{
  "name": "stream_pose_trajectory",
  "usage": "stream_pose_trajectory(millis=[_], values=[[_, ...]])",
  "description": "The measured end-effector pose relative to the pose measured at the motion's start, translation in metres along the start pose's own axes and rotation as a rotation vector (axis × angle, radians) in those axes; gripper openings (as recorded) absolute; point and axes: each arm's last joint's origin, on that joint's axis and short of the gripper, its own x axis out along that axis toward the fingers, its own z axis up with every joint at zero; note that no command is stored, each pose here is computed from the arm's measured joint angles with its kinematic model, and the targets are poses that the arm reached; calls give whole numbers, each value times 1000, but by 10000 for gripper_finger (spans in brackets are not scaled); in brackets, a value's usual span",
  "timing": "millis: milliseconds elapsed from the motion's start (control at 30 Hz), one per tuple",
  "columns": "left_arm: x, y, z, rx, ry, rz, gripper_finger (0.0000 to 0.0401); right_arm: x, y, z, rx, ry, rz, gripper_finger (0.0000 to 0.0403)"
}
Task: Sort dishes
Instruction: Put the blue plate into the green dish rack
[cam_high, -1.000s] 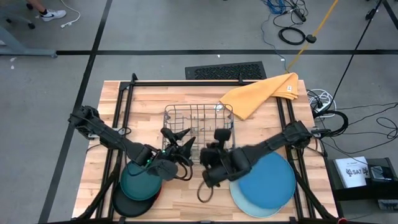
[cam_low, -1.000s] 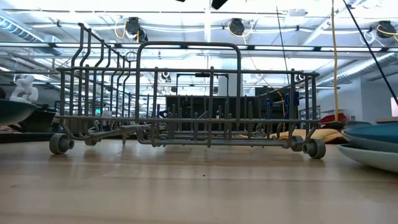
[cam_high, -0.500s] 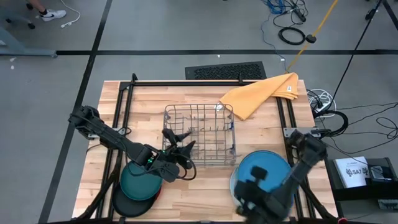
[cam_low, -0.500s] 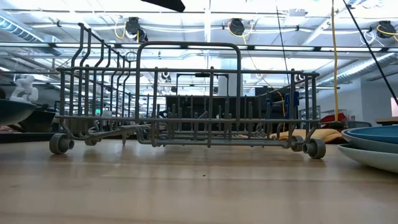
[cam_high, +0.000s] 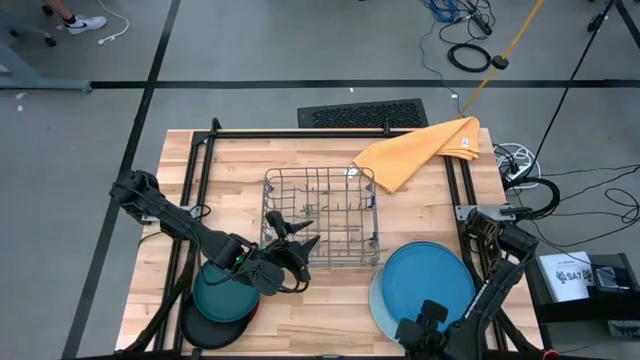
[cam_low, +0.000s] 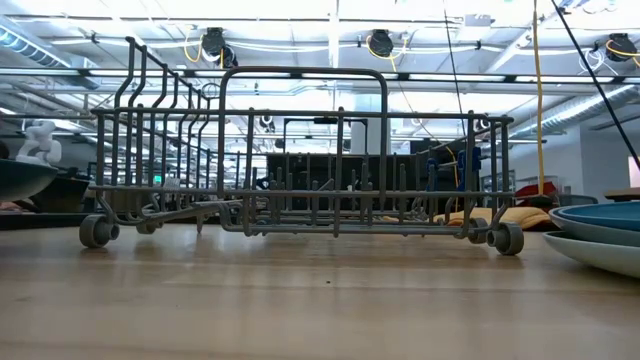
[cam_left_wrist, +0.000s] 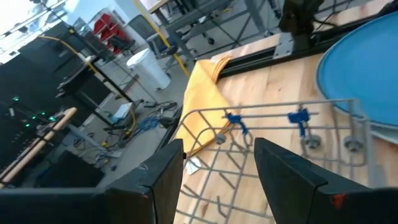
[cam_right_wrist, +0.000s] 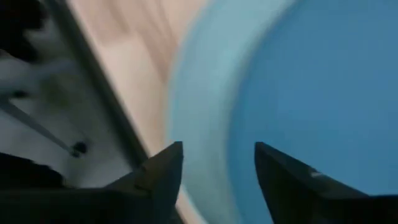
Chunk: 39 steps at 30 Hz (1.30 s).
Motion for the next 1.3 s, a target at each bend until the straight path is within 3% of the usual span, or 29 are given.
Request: stream_pose_trajectory(millis=[167, 367, 467, 567, 800, 1300], values=[[-3, -1, 1, 6, -6, -8, 198, 14, -8, -4, -11, 35, -46, 213], [-2, 0, 1, 12, -4, -4, 198, 29, -8, -6, -45, 98, -3, 188], [-1, 0, 1, 25, -2, -2, 198, 35, -11, -8, -58, 111, -55, 171], [-1, 0, 1, 26, -3, -2, 198, 41, -12, -7, -67, 120, -87, 138], [-1, 0, 1, 26, -3, -2, 198, 39, -10, -5, -116, 114, -71, 14], [-1, 0, 1, 26, -3, -2, 198, 1, 3, 5, -172, 52, -48, 3]])
